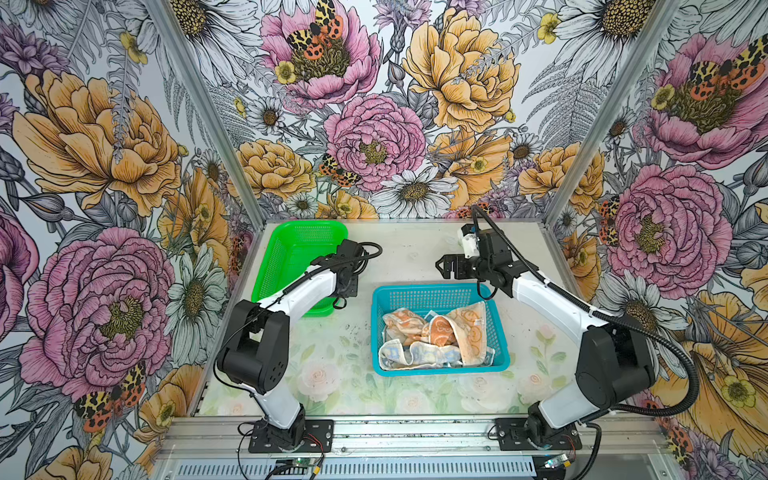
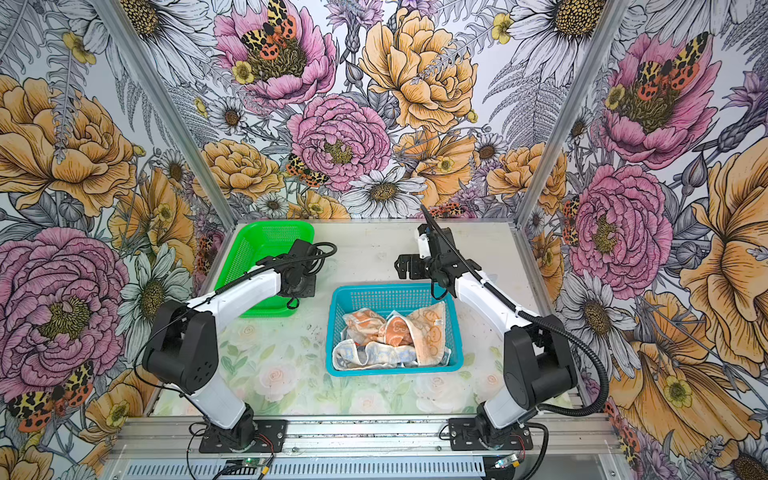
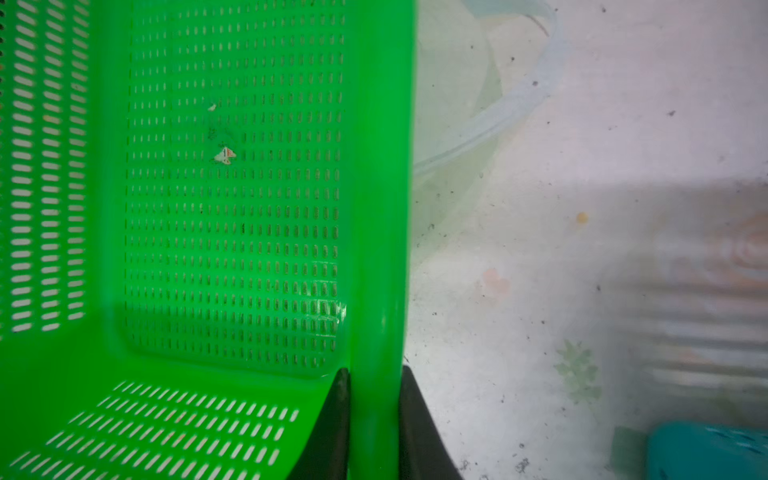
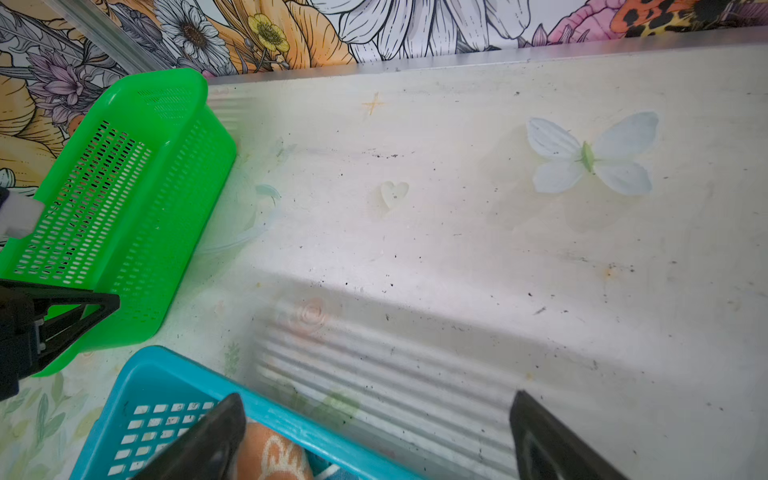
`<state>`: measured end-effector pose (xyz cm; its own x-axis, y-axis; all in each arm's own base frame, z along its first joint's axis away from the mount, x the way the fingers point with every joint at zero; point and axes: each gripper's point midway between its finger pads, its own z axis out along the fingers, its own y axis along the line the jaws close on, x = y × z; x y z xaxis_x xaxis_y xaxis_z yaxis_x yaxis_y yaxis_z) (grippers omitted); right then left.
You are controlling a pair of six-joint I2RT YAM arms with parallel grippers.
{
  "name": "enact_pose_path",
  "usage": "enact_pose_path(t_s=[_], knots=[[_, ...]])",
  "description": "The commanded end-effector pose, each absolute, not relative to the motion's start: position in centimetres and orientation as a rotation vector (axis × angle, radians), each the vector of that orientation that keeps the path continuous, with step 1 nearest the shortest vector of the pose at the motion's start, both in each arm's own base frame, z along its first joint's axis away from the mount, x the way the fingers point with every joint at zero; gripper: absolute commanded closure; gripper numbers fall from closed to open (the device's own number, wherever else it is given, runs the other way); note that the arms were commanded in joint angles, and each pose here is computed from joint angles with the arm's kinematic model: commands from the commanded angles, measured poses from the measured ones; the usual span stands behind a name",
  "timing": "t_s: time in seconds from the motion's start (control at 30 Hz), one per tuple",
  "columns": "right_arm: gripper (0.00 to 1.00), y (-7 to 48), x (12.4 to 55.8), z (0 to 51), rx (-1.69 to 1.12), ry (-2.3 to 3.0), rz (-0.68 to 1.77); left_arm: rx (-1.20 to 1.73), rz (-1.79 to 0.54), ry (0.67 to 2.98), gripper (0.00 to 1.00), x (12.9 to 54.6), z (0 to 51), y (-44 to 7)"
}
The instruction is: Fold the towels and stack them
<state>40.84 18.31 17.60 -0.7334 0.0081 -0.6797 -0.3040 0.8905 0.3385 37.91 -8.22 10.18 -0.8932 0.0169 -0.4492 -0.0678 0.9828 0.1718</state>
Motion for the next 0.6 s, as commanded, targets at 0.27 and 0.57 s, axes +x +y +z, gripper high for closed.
enact_pose_path(t_s=[0.27, 0.57], knots=[[0.01, 19.7, 41.1, 18.4, -0.18, 2.308, 0.626, -0.112, 0.398, 2.658, 1.0, 38.7, 11.6, -2.4], [0.01, 19.7, 40.6, 17.9, -0.178, 2.314, 0.611, 0.256, 0.436, 2.61, 1.0, 39.7, 12.6, -7.6]])
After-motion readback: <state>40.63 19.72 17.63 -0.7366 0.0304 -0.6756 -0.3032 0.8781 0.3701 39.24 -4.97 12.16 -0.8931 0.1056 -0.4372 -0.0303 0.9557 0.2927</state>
